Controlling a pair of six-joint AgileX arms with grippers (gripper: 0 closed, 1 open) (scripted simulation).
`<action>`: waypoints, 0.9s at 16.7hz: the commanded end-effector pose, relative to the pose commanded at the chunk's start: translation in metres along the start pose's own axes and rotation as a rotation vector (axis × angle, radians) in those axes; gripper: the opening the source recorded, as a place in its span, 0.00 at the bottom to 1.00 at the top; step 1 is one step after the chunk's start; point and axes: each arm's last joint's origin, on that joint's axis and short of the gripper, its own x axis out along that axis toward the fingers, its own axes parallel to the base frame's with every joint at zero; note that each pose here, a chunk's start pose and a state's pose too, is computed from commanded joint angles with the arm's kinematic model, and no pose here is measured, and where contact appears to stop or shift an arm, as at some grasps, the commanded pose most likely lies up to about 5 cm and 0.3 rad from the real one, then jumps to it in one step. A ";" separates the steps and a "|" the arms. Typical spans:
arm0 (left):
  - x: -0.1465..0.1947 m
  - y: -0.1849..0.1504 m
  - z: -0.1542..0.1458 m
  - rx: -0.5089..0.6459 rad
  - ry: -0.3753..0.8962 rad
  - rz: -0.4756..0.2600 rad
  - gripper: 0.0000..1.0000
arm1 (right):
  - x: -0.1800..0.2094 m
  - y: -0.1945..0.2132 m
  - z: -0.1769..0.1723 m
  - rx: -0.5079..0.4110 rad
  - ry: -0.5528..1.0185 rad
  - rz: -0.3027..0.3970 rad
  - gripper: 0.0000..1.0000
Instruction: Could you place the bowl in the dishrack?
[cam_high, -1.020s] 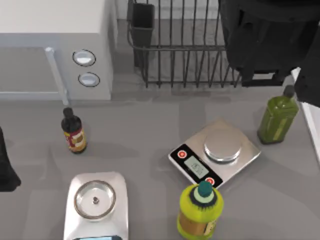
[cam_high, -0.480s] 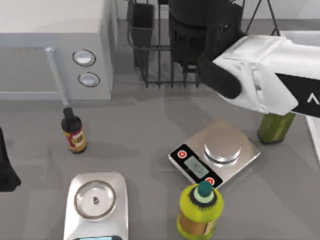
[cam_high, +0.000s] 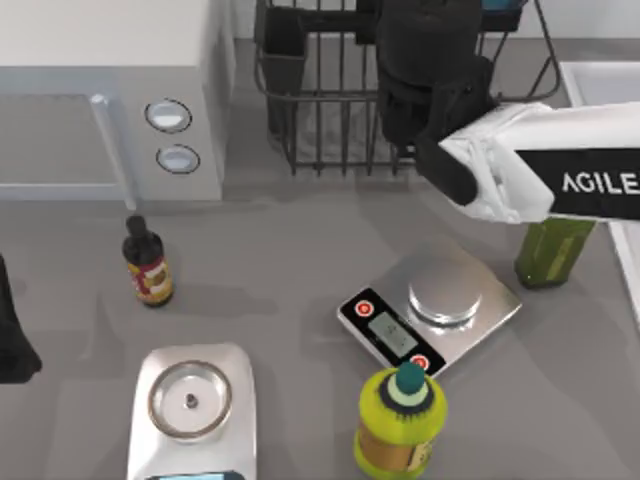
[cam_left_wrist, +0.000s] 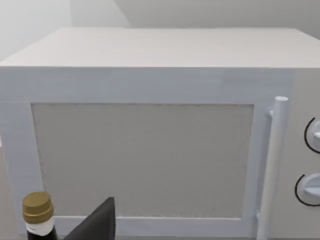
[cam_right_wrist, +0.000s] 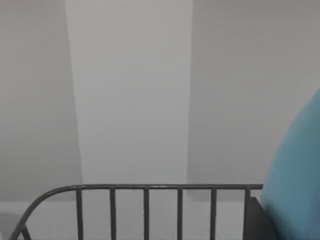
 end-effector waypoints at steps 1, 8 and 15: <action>0.000 0.000 0.000 0.000 0.000 0.000 1.00 | 0.000 0.000 0.000 0.000 0.000 0.000 0.00; 0.000 0.000 0.000 0.000 0.000 0.000 1.00 | 0.000 0.000 0.000 0.000 0.000 0.000 0.45; 0.000 0.000 0.000 0.000 0.000 0.000 1.00 | 0.000 0.000 0.000 0.000 0.000 0.000 0.98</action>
